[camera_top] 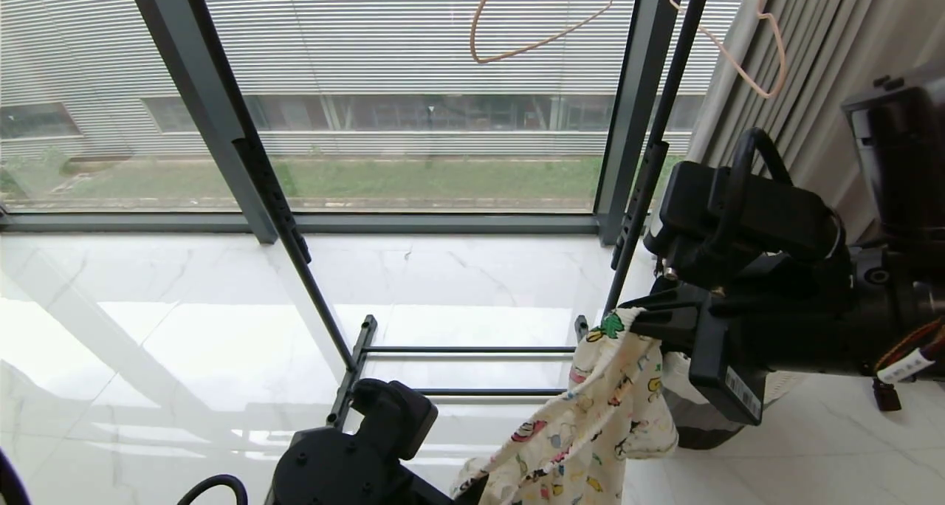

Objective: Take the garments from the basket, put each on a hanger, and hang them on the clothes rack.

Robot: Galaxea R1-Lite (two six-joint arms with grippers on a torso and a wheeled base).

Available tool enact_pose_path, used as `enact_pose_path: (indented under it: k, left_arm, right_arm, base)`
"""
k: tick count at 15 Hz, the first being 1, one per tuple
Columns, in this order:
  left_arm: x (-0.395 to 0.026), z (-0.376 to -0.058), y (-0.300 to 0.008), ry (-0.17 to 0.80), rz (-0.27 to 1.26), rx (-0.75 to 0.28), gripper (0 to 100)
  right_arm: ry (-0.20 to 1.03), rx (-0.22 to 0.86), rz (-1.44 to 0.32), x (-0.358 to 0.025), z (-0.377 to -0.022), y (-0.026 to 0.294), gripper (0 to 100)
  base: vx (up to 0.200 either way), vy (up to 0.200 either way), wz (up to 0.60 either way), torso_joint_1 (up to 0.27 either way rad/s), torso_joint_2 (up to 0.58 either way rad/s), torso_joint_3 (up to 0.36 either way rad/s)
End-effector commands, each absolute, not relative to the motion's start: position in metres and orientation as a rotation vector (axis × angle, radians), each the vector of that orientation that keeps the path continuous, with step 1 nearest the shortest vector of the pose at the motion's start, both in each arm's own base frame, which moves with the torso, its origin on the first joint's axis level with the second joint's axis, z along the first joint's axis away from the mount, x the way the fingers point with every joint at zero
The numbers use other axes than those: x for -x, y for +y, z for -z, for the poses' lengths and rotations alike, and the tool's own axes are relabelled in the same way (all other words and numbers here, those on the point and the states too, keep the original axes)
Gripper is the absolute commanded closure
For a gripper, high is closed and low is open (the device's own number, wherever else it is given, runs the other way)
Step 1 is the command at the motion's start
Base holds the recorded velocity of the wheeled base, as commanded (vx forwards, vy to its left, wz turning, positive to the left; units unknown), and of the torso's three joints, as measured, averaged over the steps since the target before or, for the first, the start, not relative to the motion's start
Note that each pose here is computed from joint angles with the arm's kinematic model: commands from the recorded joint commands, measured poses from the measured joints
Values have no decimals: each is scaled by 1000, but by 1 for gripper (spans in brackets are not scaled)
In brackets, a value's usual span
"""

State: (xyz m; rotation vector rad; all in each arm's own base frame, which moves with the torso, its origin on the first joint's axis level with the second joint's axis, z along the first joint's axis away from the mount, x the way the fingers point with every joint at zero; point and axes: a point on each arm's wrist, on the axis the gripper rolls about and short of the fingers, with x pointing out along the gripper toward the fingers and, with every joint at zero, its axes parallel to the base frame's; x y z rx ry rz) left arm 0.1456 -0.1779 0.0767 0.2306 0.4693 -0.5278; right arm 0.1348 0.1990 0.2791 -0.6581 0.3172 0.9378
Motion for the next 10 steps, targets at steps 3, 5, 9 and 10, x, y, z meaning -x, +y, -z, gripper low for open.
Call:
enact_pose_path:
  k: [3,5,9,10]
  left_arm:
    - [-136,-91,-166,411,535,-229,100]
    - [-134,-95,-163,383,538,-264,100]
    - [-163,-153,-174,135,499,-205,100]
    - [-174,-169,-179,78,486,-197,100]
  right_arm:
    - [326,663,-892,-128,-272,179,100]
    - [338,674,-849,-123,-267,166,100]
    - [391,680,-795,-107,-244,129,100]
    - [402,670,-799,-101,-239,122,100]
  base:
    - [0,0,0,0,0,0]
    - [0,0,0,0,0,0]
    - [0,0,0,0,0,0]
    - [0,0,0,0,0,0]
